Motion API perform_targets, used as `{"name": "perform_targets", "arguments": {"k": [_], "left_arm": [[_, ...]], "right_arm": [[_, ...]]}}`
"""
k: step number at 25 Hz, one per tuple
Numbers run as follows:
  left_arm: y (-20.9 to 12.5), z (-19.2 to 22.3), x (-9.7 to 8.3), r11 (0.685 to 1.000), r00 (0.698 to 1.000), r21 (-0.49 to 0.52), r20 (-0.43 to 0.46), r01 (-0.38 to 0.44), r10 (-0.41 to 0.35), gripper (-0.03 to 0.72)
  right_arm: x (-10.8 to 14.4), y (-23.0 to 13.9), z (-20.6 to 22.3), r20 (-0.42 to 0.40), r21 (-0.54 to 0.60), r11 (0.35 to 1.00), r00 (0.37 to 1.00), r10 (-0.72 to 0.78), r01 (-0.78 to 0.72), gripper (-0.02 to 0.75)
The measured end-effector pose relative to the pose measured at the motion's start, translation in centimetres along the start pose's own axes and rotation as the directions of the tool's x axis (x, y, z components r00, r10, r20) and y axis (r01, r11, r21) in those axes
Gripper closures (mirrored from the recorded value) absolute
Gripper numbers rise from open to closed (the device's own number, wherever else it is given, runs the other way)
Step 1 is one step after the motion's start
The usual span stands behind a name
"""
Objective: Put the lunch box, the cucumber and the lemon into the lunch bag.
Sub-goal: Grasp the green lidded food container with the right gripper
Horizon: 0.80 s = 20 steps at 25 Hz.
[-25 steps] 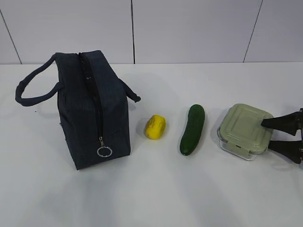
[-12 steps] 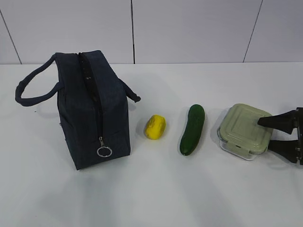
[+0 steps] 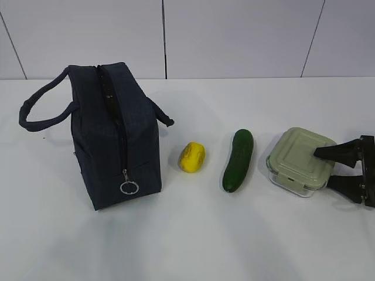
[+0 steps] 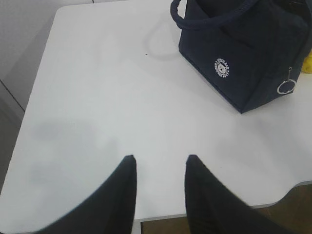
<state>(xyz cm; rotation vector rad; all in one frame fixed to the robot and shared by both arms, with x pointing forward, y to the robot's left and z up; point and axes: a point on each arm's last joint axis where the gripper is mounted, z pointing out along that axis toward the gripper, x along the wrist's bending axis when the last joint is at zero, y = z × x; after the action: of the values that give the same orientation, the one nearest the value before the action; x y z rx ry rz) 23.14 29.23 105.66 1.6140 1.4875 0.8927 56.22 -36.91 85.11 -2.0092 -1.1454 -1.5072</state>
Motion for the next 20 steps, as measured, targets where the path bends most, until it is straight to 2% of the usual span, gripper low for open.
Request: {"name": "perform_targets", "arguments": {"k": [20], "left_arm": [[0.0,0.0,0.0,1.0,1.0,0.0,0.0,0.0,0.0,0.448]], "right_arm": [[0.02,0.08,0.0,-0.002,-0.009,1.0,1.0,0.015,-0.015,0.15]]}}
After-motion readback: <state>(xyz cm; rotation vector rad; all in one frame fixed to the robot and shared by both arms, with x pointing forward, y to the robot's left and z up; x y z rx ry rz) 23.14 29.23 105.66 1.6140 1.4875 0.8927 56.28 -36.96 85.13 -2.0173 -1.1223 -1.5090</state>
